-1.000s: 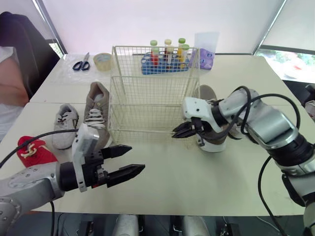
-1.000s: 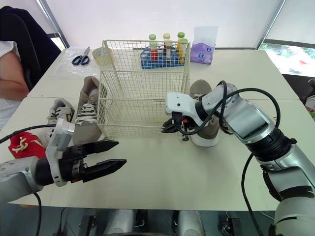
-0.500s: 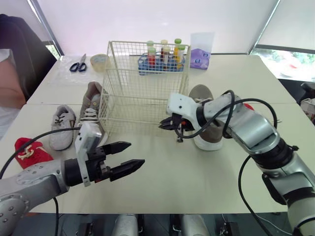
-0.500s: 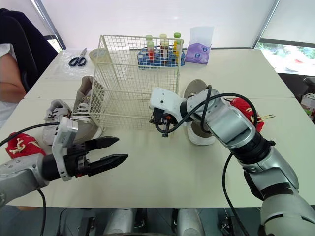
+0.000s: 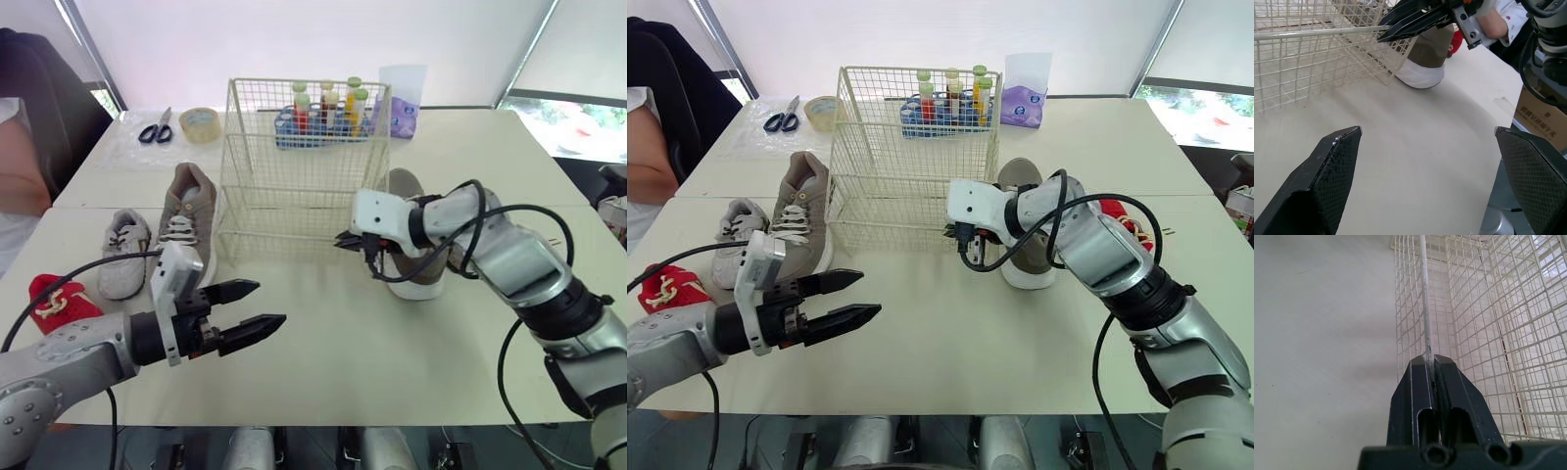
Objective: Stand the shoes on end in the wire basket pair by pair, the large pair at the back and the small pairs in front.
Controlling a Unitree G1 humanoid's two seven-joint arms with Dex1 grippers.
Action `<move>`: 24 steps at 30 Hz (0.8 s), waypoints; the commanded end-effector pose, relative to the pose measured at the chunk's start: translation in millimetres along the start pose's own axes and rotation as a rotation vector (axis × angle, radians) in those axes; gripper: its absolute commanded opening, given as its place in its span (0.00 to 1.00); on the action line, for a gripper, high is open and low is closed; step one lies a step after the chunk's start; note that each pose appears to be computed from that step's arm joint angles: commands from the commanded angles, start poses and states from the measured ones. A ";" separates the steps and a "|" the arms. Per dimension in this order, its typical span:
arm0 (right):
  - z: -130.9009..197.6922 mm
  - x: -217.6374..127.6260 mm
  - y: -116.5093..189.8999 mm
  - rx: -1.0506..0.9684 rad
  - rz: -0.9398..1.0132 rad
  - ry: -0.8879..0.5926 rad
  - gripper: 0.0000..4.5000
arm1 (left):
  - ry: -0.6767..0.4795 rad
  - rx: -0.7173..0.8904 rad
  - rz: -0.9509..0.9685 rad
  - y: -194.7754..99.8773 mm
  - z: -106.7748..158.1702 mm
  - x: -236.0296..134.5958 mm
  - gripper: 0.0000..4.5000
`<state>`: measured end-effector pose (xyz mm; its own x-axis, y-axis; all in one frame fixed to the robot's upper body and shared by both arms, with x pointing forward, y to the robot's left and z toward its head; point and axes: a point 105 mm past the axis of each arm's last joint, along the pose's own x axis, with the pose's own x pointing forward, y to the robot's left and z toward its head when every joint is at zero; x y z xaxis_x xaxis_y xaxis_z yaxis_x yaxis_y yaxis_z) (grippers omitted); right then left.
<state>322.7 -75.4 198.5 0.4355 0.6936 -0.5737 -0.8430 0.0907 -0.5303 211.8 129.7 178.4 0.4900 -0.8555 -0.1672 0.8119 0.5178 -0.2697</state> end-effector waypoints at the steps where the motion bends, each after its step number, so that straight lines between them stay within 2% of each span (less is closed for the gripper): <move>1: 5.3 -12.0 11.0 -0.045 0.052 -0.029 0.01 | -0.010 0.019 -0.022 -3.8 2.5 1.7 1.00; 5: 9.5 -13.9 18.6 -0.099 0.090 -0.057 0.01 | -0.005 0.016 -0.029 -3.6 0.1 3.2 1.00; 21: 19.4 -8.7 21.1 -0.047 0.079 -0.108 0.01 | 0.003 0.004 -0.033 -2.4 -5.7 4.0 1.00; 24: 22.2 -14.3 22.7 -0.036 0.090 -0.126 0.20 | -0.002 -0.016 -0.033 -1.4 -6.7 2.0 1.00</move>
<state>298.0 -70.8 193.9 0.3248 0.7505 -0.5756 -0.8795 0.0158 -0.4757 210.4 127.0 167.5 0.4655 -0.8668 -0.1786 0.8156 0.4985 -0.2937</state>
